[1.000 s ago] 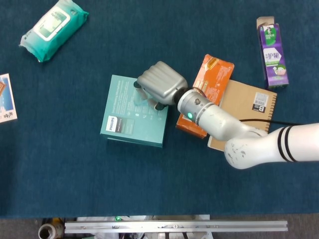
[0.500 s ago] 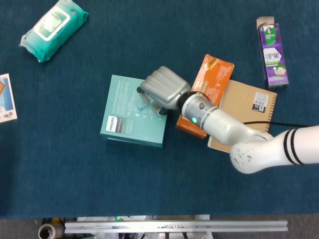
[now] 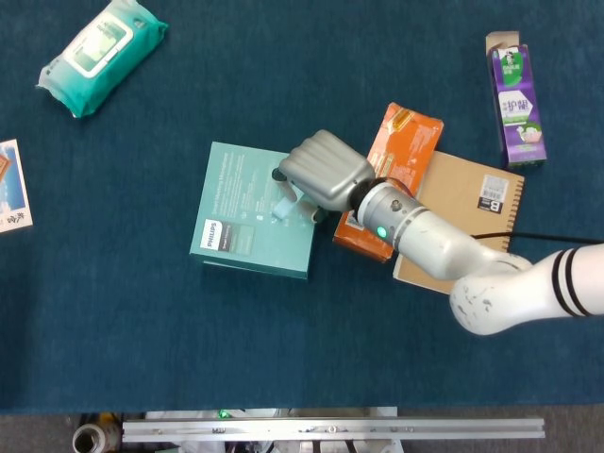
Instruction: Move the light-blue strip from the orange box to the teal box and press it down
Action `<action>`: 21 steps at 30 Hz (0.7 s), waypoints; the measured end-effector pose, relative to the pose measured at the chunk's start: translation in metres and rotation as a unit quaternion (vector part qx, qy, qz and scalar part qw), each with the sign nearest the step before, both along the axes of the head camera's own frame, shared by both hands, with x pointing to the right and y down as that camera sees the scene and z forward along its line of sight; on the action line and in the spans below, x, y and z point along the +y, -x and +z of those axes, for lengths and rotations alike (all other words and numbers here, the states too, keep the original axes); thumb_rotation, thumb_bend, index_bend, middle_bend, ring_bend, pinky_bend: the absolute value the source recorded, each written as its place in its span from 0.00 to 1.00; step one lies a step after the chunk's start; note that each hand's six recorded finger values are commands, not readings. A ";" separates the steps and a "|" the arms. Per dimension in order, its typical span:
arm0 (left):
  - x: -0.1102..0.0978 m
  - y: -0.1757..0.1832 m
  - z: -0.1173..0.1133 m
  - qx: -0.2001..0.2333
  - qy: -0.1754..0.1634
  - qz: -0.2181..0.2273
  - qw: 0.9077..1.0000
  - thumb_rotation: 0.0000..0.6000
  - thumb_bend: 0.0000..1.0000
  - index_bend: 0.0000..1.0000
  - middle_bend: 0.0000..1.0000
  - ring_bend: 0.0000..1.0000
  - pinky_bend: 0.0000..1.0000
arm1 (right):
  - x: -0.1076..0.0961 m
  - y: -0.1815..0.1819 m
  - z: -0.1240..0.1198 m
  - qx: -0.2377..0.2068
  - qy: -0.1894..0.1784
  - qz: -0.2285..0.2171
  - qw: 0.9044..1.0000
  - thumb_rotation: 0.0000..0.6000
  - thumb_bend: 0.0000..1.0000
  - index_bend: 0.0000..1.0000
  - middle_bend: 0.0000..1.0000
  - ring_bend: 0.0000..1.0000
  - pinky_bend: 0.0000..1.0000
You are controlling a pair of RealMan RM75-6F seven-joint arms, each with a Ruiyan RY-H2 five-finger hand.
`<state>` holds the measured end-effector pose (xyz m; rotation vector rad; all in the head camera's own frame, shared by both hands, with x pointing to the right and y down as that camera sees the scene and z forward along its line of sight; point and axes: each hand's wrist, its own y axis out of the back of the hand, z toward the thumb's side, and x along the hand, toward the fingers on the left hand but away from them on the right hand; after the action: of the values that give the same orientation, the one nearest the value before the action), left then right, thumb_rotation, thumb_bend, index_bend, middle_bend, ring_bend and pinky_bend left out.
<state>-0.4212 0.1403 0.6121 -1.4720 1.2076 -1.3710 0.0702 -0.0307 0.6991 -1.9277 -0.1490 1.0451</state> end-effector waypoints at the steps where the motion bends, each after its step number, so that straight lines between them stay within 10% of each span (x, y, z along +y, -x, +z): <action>1: 0.000 0.000 0.000 0.000 0.000 0.000 1.000 1.00 0.36 0.06 0.24 0.24 0.19 | 0.001 0.000 0.000 0.001 0.000 -0.002 1.000 1.00 0.36 0.53 1.00 1.00 1.00; 14: -0.012 -0.006 -0.006 0.002 -0.005 0.036 0.999 1.00 0.36 0.08 0.26 0.28 0.21 | -0.024 -0.015 -0.034 -0.044 -0.044 0.049 0.997 1.00 0.36 0.52 0.99 1.00 1.00; 21: -0.037 -0.030 -0.011 0.046 0.001 0.115 0.992 1.00 0.36 0.14 0.55 0.64 0.61 | -0.042 -0.060 -0.060 -0.052 -0.091 0.118 0.988 1.00 0.36 0.50 0.82 0.89 1.00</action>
<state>-0.3911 0.1037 0.6016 -1.6348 1.0551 -1.1617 0.1304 -0.0730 0.6386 -1.8277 -0.5243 1.0443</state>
